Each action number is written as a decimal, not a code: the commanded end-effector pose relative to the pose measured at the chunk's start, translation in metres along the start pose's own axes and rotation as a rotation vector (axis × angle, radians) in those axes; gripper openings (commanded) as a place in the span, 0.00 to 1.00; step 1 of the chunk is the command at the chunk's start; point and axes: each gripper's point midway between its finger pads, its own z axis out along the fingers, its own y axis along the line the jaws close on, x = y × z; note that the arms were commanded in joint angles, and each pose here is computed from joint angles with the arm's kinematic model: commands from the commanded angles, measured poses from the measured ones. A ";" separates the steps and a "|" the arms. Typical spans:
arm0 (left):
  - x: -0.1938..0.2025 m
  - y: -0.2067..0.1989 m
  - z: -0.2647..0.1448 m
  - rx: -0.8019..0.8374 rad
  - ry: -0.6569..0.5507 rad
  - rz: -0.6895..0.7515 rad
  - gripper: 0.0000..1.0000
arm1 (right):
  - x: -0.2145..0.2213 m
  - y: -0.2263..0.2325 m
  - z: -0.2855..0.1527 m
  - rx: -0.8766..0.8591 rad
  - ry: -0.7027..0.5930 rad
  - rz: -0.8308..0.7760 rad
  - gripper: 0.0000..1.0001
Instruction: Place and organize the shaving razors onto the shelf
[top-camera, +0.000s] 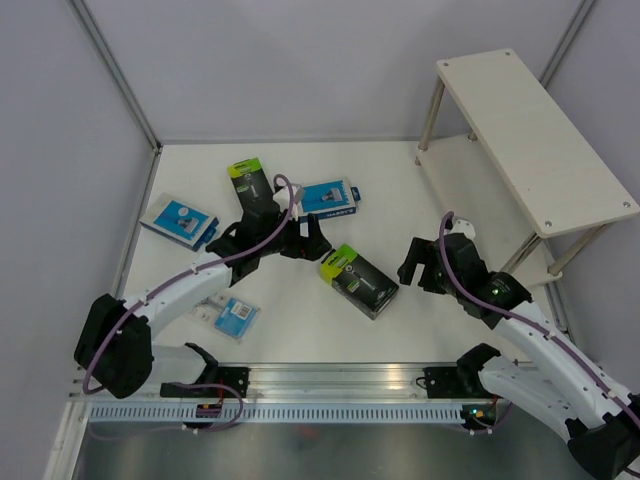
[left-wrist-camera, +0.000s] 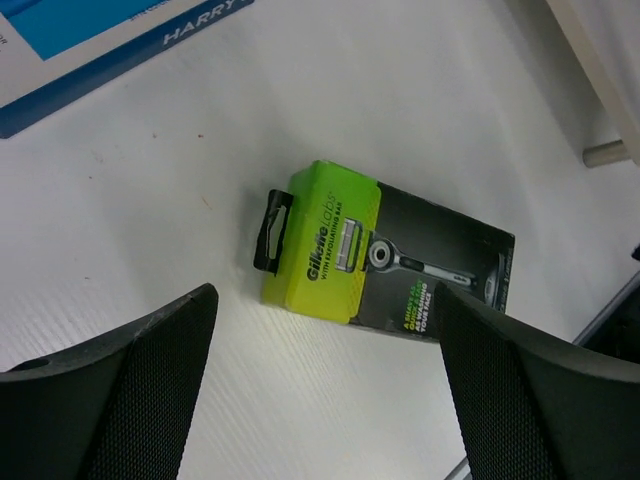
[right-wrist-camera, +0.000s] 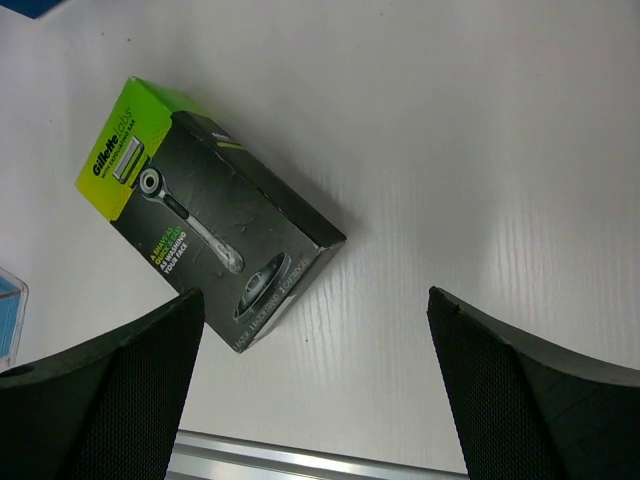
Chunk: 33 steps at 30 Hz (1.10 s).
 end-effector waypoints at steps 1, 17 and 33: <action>-0.022 0.008 0.013 -0.072 -0.053 -0.065 0.92 | 0.014 -0.007 -0.002 0.009 0.029 0.047 0.98; 0.002 0.031 0.082 0.007 -0.011 -0.299 0.75 | 0.003 0.028 0.008 -0.187 -0.018 -0.090 0.98; 0.034 0.031 0.094 0.119 -0.026 -0.521 0.70 | -0.006 0.049 0.021 -0.239 -0.001 -0.147 0.98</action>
